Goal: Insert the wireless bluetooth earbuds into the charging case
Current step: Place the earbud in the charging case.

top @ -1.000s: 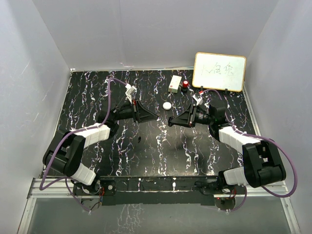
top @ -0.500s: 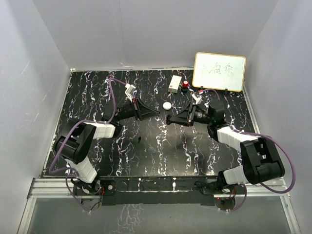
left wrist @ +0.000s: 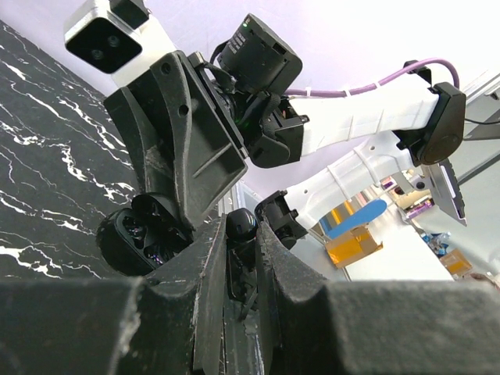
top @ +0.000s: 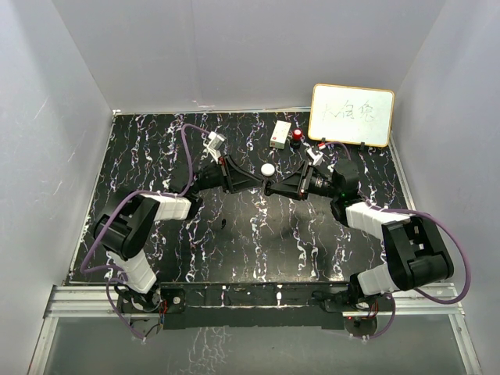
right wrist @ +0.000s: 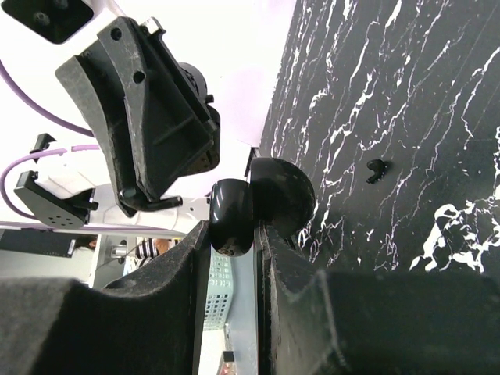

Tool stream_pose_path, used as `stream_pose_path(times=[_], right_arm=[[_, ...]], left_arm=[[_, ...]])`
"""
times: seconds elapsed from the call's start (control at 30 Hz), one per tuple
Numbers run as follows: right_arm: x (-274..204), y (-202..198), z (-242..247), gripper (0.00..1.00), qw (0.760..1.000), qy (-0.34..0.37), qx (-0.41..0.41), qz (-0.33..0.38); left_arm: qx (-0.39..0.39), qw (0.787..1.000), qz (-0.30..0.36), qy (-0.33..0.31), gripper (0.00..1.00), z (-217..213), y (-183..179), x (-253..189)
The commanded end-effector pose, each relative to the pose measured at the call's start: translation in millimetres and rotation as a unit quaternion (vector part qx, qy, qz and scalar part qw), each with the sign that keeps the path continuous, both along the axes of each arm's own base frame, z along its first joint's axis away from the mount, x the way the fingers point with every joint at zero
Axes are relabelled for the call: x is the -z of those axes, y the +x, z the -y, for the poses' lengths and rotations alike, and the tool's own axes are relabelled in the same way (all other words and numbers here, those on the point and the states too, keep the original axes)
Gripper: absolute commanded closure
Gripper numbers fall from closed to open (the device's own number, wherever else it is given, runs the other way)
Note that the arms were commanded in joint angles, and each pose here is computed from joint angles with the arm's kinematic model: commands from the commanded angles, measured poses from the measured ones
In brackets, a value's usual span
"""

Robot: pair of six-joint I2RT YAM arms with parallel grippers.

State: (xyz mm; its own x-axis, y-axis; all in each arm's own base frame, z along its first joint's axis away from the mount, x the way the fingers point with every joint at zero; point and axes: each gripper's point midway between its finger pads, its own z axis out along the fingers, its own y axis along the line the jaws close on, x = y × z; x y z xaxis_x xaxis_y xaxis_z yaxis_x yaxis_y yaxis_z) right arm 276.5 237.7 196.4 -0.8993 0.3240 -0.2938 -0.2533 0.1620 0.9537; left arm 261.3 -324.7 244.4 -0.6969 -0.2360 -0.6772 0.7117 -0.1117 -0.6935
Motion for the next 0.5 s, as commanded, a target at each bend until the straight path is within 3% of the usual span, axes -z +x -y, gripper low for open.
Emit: stream_pose_path(times=[0.0, 0.47], right_arm=[[-21.6, 7.7, -3.0, 1.00, 0.999, 0.024, 0.009, 0.041], [-29.6, 5.0, -3.8, 1.00, 0.998, 0.046, 0.006, 0.041]], left_arm=[[-0.002, 0.998, 0.064, -0.026, 1.00, 4.7, -3.7, -21.7], [-0.001, 0.997, 0.076, -0.016, 1.00, 17.1, -6.5, -14.2]])
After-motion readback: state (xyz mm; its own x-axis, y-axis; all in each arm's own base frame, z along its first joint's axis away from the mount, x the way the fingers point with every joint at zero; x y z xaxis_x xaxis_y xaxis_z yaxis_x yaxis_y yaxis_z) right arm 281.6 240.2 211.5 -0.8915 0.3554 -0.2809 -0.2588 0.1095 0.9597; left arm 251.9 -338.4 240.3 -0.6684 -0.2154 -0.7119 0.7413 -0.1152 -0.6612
